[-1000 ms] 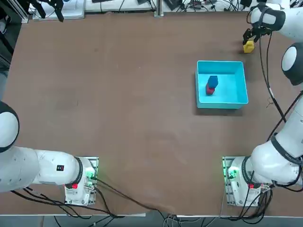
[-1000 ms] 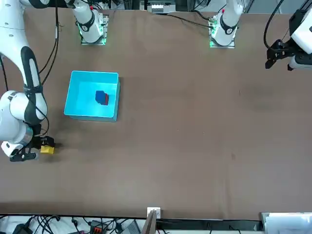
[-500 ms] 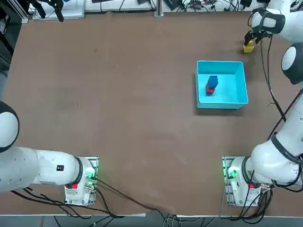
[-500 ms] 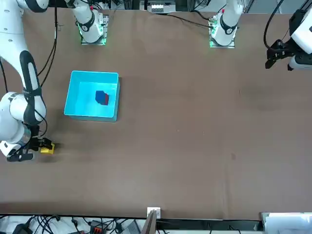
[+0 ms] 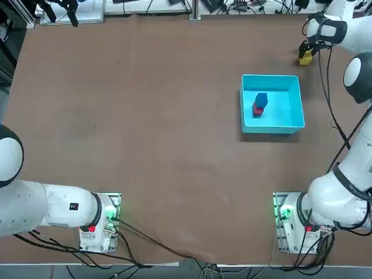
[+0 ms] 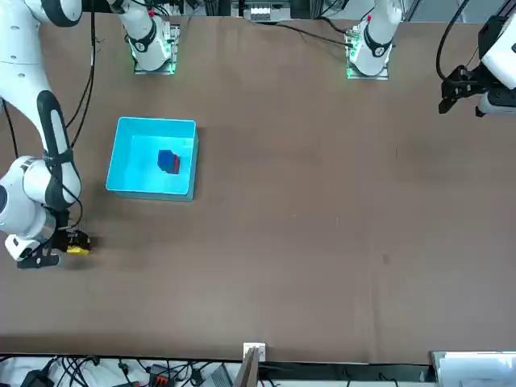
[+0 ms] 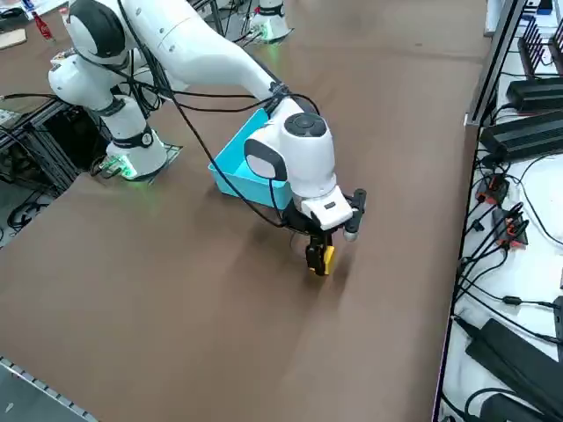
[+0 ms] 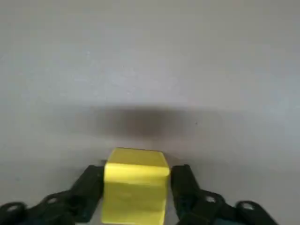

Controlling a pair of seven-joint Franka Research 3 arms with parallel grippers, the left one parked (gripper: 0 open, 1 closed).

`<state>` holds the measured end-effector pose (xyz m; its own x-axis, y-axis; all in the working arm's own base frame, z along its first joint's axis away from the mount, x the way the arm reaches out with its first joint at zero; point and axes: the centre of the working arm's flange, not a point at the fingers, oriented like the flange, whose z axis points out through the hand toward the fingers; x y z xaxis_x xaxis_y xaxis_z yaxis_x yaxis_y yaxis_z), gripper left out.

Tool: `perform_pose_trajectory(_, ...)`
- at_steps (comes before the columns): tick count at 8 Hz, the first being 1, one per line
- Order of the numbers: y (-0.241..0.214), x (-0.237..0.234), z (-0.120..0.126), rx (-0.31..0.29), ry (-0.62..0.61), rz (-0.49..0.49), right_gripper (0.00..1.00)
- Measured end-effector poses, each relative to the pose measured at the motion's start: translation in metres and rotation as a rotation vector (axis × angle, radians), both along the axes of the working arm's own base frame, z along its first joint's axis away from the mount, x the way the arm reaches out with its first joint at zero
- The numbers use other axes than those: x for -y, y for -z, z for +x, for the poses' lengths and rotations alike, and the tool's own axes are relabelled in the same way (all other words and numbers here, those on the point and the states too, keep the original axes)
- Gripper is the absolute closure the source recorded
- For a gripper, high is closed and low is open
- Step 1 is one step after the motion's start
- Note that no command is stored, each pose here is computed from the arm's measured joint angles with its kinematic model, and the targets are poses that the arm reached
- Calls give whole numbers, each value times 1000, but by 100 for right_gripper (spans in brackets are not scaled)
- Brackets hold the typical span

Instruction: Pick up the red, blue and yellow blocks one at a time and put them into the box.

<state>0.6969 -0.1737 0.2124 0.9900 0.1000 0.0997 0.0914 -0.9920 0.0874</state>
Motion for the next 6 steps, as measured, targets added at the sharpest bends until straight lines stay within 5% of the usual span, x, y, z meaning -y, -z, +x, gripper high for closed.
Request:
perform_pose_trajectory(1, -4, -1, 2, 8, 3, 6, 29)
perform_pose_trajectory(3, -31, -18, 3, -36, -11, 35, 29)
perform_pose_trajectory(6, -155, -69, -17, -92, -27, 104, 29)
